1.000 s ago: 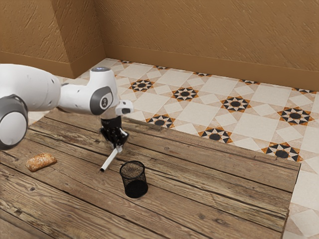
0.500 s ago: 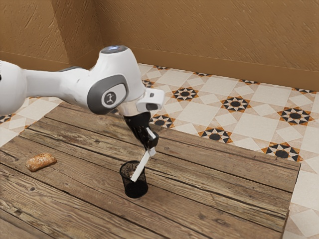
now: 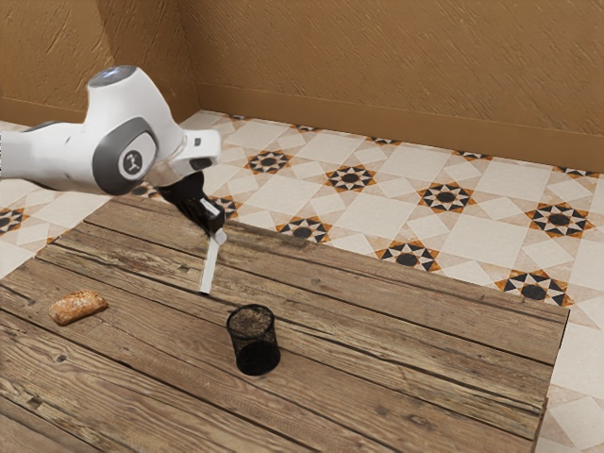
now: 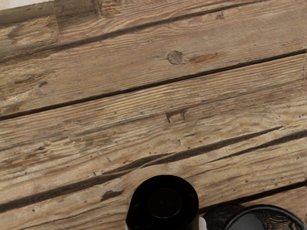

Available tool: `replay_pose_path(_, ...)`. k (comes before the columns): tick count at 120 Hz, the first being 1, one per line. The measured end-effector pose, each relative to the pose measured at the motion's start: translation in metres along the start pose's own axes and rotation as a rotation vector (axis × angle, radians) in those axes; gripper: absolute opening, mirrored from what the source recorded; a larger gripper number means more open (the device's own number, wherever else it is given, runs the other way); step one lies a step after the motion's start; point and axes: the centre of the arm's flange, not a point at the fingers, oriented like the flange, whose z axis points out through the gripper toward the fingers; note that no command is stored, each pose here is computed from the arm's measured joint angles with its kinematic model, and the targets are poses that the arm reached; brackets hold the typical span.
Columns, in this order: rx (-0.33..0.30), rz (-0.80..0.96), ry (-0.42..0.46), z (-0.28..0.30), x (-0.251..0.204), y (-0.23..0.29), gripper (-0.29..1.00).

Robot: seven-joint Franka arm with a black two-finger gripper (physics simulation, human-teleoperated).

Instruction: Put the marker into the pen holder.

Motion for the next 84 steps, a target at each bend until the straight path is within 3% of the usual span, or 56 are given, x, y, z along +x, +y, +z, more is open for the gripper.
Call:
replay_pose_path(14,-0.011,0.068,0.010,0.002,0.007,0.026,-0.08)
replay_pose_path(35,-0.002,0.088,0.043,0.002,0.010,0.023,-0.08)
replay_pose_path(84,-0.051,0.150,0.087,0.033,0.010,0.053,-0.08)
